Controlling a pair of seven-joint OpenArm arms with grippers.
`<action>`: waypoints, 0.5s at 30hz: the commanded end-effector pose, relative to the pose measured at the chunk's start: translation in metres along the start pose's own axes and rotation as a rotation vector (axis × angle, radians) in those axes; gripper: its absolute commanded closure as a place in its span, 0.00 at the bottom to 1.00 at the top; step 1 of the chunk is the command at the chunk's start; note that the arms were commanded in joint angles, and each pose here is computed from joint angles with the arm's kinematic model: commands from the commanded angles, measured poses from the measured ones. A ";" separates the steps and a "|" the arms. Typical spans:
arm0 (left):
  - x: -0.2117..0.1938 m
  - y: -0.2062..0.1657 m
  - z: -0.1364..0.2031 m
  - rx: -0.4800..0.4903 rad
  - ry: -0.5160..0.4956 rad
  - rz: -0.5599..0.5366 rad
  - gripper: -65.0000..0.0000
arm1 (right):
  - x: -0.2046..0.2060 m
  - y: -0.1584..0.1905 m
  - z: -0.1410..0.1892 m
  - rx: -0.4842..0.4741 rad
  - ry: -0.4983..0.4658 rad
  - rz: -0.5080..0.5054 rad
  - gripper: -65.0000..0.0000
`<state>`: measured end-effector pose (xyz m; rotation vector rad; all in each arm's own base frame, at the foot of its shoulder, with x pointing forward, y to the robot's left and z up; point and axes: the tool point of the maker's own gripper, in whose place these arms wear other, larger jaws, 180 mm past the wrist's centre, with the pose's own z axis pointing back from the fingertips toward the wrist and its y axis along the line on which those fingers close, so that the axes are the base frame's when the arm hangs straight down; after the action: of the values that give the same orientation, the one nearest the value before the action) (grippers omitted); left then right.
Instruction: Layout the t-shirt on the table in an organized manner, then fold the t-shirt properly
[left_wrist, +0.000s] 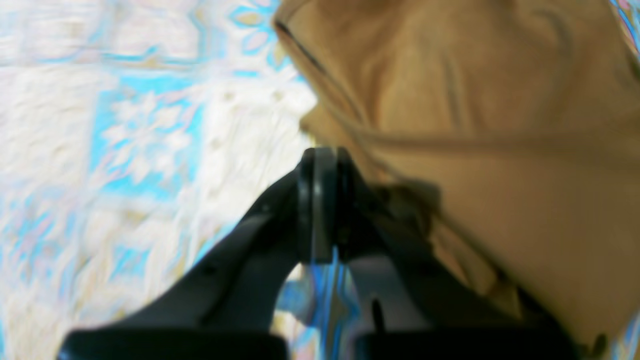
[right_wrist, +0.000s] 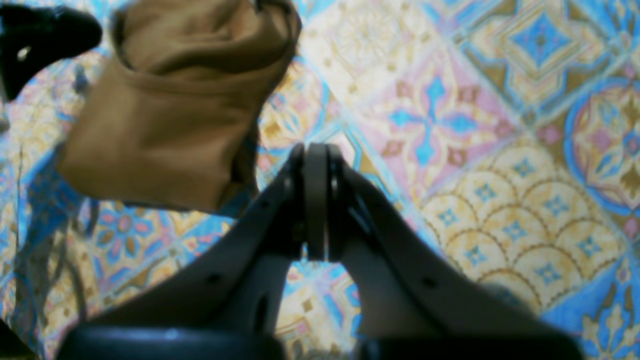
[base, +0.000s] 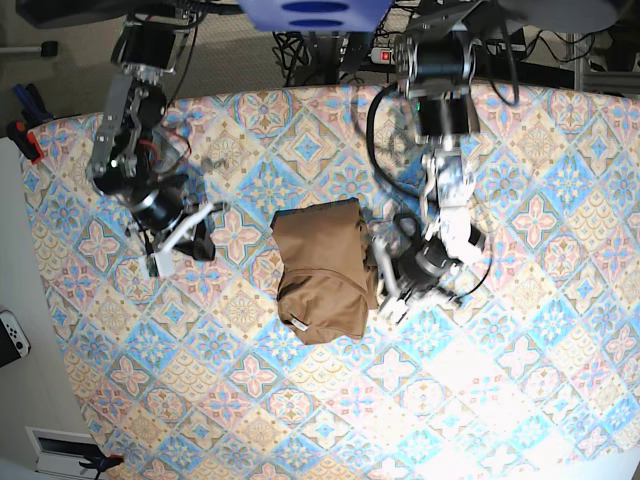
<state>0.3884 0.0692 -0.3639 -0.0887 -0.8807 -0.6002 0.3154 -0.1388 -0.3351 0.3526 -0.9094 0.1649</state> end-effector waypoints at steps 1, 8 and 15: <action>0.019 0.010 0.013 0.042 -0.068 -0.013 1.00 | 0.014 0.001 0.004 0.002 -0.042 0.018 1.00; -0.005 0.029 0.078 0.195 -0.096 -0.001 1.00 | 0.032 -0.030 0.030 -0.104 -0.115 0.001 1.00; -0.020 0.023 0.131 0.228 -0.170 0.083 1.00 | -0.027 -0.067 0.078 -0.257 -0.027 -0.081 1.00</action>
<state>0.2946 0.1433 -0.3039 0.0432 -1.0432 -0.4124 0.2538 -0.2287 -0.3402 0.1532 -0.8792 -0.0405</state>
